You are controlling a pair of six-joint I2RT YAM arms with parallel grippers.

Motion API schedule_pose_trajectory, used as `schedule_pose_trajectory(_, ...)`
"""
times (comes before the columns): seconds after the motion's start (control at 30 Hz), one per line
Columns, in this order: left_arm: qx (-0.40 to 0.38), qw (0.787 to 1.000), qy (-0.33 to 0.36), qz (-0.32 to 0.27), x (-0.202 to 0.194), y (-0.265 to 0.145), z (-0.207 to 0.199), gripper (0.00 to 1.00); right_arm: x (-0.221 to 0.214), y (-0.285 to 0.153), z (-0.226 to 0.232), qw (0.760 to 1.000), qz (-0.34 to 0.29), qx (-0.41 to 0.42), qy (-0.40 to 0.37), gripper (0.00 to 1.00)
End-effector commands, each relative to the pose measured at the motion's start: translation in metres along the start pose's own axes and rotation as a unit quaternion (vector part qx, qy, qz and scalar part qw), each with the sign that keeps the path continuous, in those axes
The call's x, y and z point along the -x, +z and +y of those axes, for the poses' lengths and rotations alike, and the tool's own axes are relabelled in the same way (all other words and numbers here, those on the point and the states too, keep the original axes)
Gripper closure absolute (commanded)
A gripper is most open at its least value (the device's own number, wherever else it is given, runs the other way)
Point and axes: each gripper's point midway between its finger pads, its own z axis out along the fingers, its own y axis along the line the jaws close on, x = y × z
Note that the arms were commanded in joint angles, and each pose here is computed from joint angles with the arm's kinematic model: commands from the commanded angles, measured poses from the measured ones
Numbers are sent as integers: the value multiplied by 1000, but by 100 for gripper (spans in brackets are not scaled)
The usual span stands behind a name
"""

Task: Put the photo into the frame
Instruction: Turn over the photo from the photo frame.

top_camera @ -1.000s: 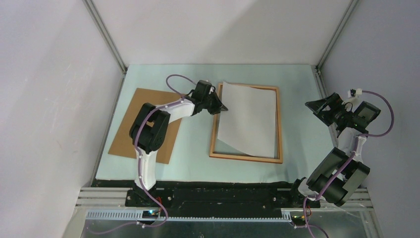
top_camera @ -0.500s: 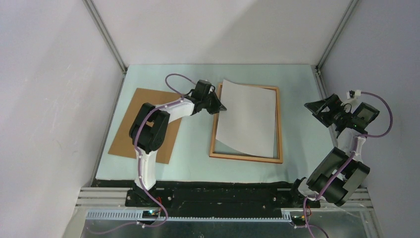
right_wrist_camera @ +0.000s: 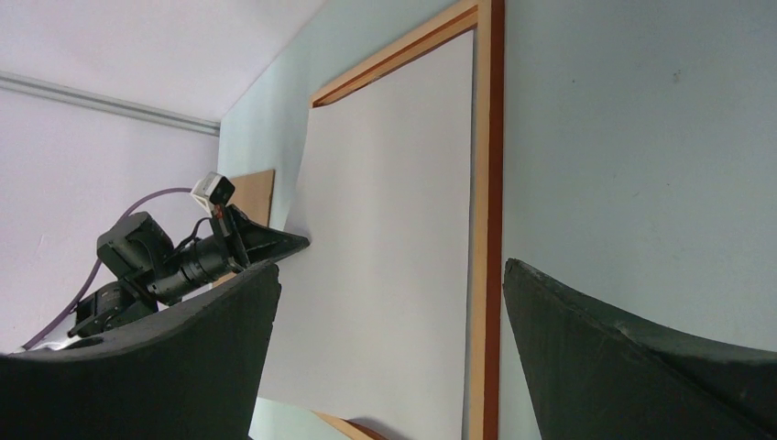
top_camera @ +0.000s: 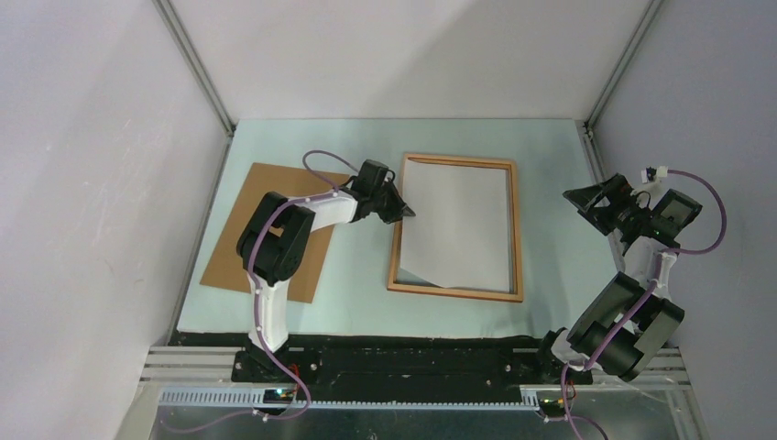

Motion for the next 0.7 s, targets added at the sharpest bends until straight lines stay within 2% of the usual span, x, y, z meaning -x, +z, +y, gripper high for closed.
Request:
schedule_pose_trajectory(0.0,-37,999,1,-28,13,-15,-32,100,3,0,2,1000,-6,2,-20,4)
schedule_pose_trajectory(0.67,-34,999,4,-16,12,3,-36,100,2,1,0,1000,-5,0,-18,4)
